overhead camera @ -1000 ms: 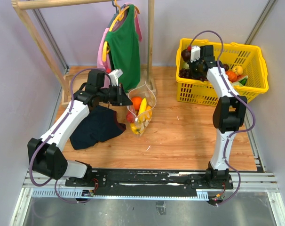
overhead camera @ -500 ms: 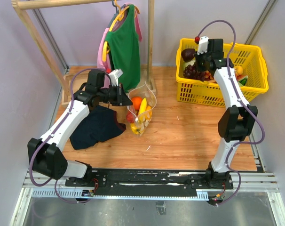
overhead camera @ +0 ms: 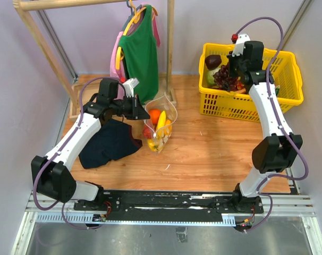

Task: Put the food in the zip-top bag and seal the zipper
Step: Pick up the fake fruit from the bin.

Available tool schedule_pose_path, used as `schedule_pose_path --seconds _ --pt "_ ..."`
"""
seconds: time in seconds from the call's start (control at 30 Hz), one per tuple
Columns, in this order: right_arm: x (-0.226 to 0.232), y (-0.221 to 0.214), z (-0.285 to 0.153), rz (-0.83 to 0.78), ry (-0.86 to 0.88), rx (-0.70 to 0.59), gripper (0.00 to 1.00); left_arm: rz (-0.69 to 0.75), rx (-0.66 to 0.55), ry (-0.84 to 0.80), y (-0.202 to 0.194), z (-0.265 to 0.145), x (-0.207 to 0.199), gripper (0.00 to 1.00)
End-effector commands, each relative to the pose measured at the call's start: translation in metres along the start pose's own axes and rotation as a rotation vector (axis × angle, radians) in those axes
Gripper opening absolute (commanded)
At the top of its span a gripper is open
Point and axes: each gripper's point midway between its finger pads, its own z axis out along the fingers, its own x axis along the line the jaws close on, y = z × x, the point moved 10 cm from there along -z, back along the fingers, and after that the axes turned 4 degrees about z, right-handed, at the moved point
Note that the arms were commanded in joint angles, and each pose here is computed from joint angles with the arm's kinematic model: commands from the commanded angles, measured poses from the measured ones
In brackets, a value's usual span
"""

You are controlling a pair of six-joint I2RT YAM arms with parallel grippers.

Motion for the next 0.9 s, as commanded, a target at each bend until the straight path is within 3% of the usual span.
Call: schedule_pose_path --seconds 0.0,0.47,0.87 --pt "-0.007 0.021 -0.021 0.054 -0.038 -0.112 0.01 0.009 -0.021 -0.03 0.002 -0.002 -0.002 0.0" --pt "0.024 0.05 -0.08 0.091 0.094 -0.263 0.01 0.006 -0.021 -0.033 0.002 -0.002 -0.002 0.0" --pt "0.105 0.05 -0.125 0.043 0.361 -0.305 0.01 0.009 -0.023 -0.041 0.002 -0.003 -0.004 0.0"
